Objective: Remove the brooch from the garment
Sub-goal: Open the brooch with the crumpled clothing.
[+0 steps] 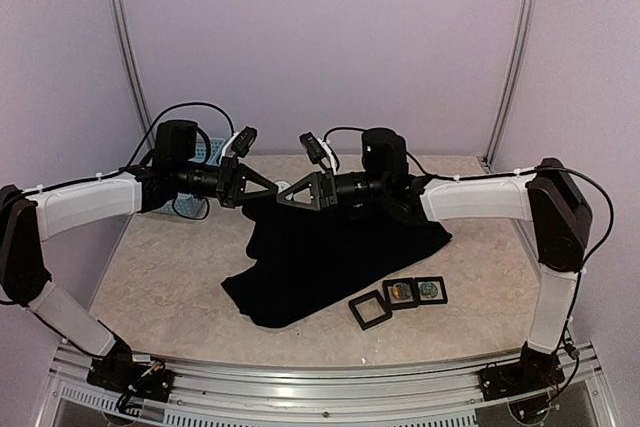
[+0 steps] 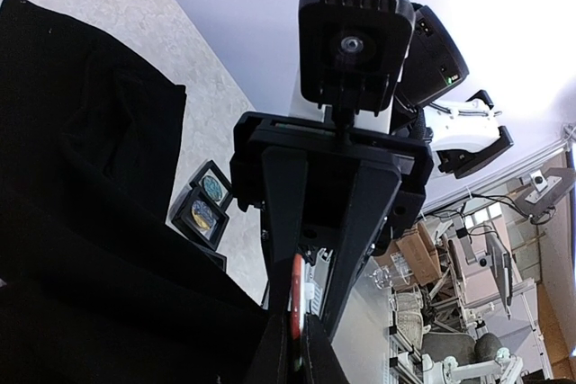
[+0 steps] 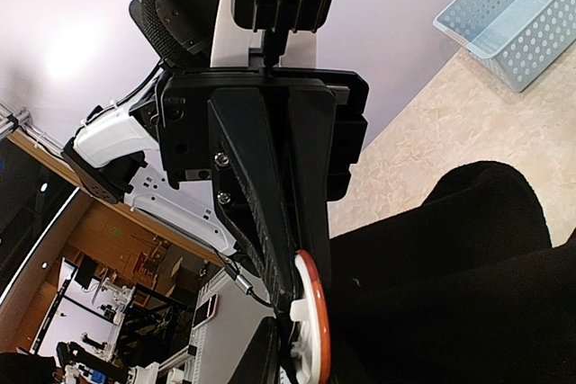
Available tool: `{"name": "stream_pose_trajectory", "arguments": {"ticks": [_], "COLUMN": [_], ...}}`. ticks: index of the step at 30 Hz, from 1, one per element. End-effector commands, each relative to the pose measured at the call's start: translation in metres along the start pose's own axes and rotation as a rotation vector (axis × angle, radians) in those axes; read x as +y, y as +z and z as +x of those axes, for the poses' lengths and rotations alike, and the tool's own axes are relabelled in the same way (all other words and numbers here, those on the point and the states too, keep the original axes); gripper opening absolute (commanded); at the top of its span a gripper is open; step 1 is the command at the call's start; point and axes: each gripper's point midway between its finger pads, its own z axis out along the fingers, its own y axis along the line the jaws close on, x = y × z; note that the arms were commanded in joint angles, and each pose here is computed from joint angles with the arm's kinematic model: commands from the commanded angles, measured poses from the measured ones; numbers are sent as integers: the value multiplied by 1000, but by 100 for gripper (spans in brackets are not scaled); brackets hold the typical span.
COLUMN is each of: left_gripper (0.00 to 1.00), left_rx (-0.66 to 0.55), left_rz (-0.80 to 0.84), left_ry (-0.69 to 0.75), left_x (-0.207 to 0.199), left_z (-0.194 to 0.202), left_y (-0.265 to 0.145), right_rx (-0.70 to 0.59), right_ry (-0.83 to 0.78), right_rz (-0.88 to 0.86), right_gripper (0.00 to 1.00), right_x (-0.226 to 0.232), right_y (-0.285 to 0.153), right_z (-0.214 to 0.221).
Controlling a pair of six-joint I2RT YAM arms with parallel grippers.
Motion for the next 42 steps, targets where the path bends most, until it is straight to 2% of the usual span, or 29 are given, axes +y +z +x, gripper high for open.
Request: {"name": "stream_pose_trajectory", "arguments": {"ticks": [1, 8, 16, 24, 35, 42], "left_gripper": [0, 0, 0, 0, 0, 0], "left_rx": [-3, -5, -7, -9, -1, 8], "left_rz": [29, 25, 24, 30, 39, 40], "left_ry": [59, 52, 55, 68, 84, 98], "left_x": [-16, -14, -14, -18, -22, -26], "left_z": [1, 1, 1, 1, 2, 2], "left_y": [-2, -2, -3, -3, -2, 0], "right_rx": [-22, -34, -42, -46, -28, 22], "right_ry": [-2, -6, 0, 21, 80, 173], "right_rz": [-33, -38, -44, -31, 25, 158], "right_gripper": [15, 25, 26, 13, 3, 0], "right_x": [4, 7, 8, 2, -18, -51], "right_y": [-5, -10, -11, -12, -8, -4], "right_z": [-2, -4, -5, -4, 0, 9]}}
